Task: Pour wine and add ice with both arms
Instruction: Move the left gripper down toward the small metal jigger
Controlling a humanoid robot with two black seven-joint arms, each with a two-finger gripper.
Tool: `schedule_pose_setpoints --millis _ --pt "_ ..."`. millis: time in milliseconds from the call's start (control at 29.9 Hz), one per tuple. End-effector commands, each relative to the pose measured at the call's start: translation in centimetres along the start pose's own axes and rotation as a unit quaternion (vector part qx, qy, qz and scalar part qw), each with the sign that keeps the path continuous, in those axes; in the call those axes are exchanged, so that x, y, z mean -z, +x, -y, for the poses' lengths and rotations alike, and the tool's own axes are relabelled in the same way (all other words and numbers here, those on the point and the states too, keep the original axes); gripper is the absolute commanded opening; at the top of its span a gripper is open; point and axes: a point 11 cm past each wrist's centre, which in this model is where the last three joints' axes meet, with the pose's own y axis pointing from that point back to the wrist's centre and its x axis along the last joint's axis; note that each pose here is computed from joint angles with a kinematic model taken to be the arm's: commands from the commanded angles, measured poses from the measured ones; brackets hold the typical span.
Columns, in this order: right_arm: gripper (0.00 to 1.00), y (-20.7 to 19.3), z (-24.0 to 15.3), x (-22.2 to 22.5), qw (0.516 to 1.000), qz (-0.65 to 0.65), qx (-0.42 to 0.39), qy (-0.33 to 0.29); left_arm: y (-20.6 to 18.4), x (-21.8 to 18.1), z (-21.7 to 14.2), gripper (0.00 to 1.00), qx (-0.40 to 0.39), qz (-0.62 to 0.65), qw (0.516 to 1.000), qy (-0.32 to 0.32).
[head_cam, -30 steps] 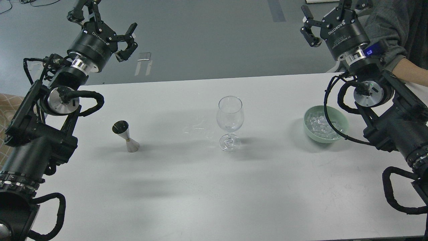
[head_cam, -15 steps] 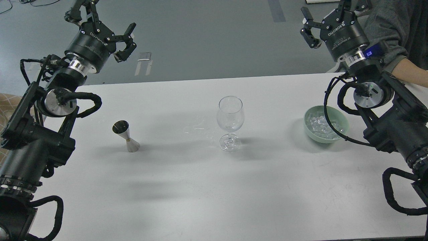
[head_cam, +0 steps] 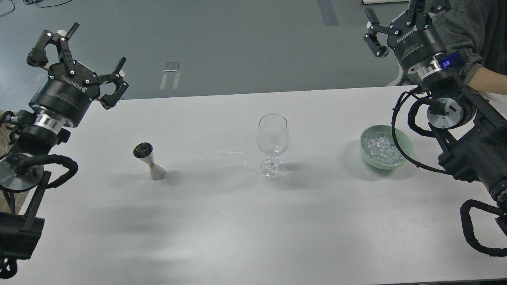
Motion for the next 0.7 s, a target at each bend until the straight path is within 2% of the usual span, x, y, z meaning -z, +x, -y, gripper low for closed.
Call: schedule_pose_setpoints --millis 0,267,501,668 --pt "1.0 0.0 -0.1 -0.2 1.0 0.0 0.0 -0.003 0.2 0.8 -4.1 0.98 -0.019 -0.042 0.999 0.001" --pt "1.0 0.3 -0.3 -0.4 1.0 -0.001 -0.004 -0.006 1.5 6.5 -12.8 0.96 -0.09 -0.14 0.984 0.055" --pt "1.0 0.9 -0.8 -0.3 1.0 -0.005 -0.009 -0.009 1.5 10.7 -15.1 0.96 -0.118 -0.209 0.968 0.074" --pt "1.0 1.2 -1.4 -0.8 1.0 -0.004 -0.015 -0.014 1.7 13.7 -15.2 0.97 -0.152 -0.269 0.95 0.047"
